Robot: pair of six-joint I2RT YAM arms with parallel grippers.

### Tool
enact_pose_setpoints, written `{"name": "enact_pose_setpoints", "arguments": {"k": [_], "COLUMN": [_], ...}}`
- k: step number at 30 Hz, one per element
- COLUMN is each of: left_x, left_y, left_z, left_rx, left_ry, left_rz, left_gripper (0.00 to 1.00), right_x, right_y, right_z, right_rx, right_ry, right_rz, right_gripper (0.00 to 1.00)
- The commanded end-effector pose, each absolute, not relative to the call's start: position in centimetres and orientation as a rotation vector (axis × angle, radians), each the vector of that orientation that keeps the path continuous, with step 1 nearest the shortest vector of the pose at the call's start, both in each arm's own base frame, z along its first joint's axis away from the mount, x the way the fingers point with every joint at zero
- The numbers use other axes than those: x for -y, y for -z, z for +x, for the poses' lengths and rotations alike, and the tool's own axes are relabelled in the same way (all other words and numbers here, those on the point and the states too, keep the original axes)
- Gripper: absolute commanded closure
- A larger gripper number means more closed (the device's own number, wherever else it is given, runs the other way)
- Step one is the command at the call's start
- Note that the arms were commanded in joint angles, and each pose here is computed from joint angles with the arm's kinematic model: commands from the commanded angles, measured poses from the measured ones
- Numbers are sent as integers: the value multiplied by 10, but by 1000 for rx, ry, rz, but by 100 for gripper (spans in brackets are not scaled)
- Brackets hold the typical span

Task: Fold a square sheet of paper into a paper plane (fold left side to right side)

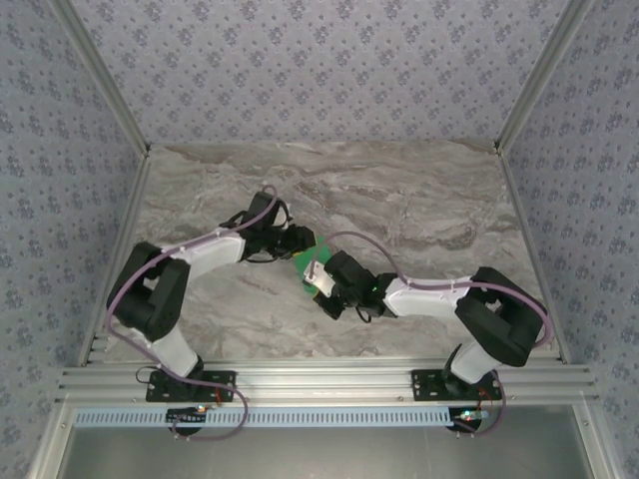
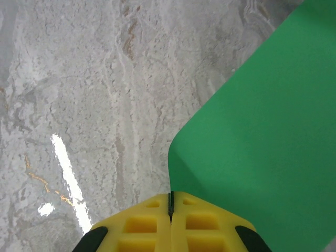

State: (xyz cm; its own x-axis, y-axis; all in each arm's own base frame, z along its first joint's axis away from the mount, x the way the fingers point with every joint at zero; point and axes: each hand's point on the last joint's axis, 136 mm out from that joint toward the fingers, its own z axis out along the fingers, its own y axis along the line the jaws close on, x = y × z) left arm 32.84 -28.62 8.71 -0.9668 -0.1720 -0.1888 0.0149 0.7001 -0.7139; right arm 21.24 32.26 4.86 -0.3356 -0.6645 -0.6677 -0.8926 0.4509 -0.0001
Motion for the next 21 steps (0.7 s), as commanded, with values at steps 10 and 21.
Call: {"name": "enact_pose_setpoints", "arguments": {"k": [10,21], "left_x": [320,316], "left_y": [-36,-7], "left_z": [345,337], "left_rx": [-2813,-2895], "left_ry": [1177,1103], "left_rz": [-26,-25], "left_gripper": [72,73], "right_x": [-330,-316], "right_y": [-55,-47], "right_z": [215,236], "right_rx": [-2207,-2352], "right_ry": [-731,-941], "right_rz": [-1207,-1026], "right_gripper": [95,93]}}
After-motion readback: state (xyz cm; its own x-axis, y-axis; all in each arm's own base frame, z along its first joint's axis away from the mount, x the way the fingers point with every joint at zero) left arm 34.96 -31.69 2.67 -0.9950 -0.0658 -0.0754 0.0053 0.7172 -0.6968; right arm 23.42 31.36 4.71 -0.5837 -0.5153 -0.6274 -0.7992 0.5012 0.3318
